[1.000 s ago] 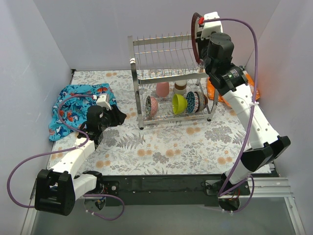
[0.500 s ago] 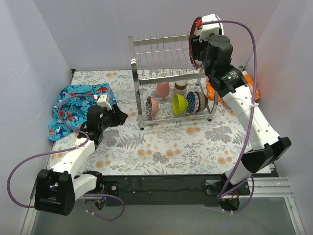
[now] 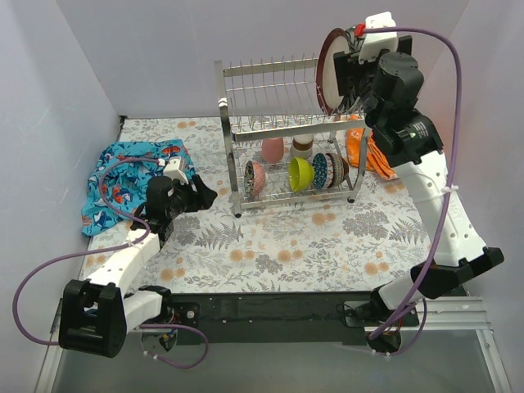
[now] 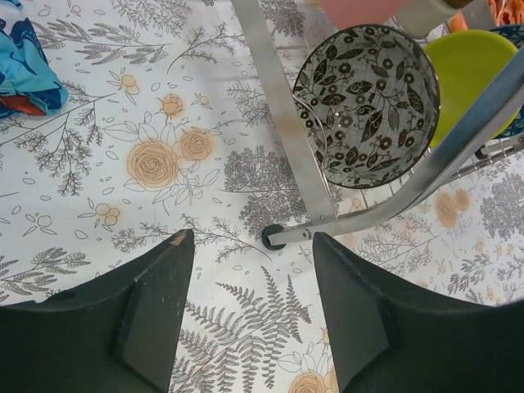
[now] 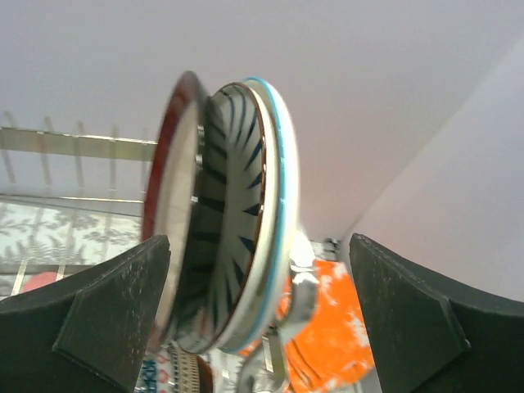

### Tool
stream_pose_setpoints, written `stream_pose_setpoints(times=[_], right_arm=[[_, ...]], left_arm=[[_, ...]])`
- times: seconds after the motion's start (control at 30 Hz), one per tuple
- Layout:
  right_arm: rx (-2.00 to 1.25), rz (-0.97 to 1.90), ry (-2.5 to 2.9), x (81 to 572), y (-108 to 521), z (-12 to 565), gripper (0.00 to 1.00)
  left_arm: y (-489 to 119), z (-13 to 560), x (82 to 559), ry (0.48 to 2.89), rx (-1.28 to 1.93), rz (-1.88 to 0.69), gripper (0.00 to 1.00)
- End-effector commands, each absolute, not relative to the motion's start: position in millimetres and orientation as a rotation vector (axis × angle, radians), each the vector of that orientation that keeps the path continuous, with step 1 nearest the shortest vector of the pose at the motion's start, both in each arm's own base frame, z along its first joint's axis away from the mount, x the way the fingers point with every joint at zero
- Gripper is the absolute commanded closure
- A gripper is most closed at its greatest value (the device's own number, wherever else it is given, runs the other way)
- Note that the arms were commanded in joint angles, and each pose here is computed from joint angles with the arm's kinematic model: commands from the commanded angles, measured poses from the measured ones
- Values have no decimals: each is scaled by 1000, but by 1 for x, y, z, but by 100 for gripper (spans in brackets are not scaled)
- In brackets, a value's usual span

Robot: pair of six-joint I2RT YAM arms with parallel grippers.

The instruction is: Load the mixed dishes into the dish rack

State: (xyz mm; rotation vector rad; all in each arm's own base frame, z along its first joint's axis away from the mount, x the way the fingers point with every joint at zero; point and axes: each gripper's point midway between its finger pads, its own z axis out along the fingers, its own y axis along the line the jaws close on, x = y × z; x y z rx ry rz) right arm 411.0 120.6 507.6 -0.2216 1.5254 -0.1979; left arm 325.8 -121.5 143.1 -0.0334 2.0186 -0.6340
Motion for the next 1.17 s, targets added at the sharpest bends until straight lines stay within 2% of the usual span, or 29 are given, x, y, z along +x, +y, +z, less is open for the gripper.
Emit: stream_pose_setpoints(times=[0.0,0.23,0.33,0.4,0.43,0.5,0.67,0.83,1.0,1.13], right_arm=[[-157,-344,1502,376,71,531,2],[-106,-408,1492,342,36,534,2],[-66,-435,1505,336,20,529,2],[-71,-479,1554,336,8,511,2],[-95,-514,1613,339,4,483,2],[-87,-542,1702,340,-13,449,2],[34,-397,2017,339,-42,329,2],[302,-316,2214,329,-83,250,2],[466,-368,2307,313,-111,211,2],[490,-312,2306,307,-104,199,2]], left_arm=[[-123,158,335,1981,2,-637,39],[-125,168,337,1992,85,-614,26],[-122,170,337,2005,117,-580,24],[-116,170,339,2017,112,-536,19],[-114,172,340,2017,103,-521,16],[-109,178,342,2021,97,-494,2],[-102,184,340,2075,105,-446,2],[-84,192,342,2041,62,-333,2],[-65,186,351,2042,20,-229,2],[-57,176,357,2047,-30,-210,2]])
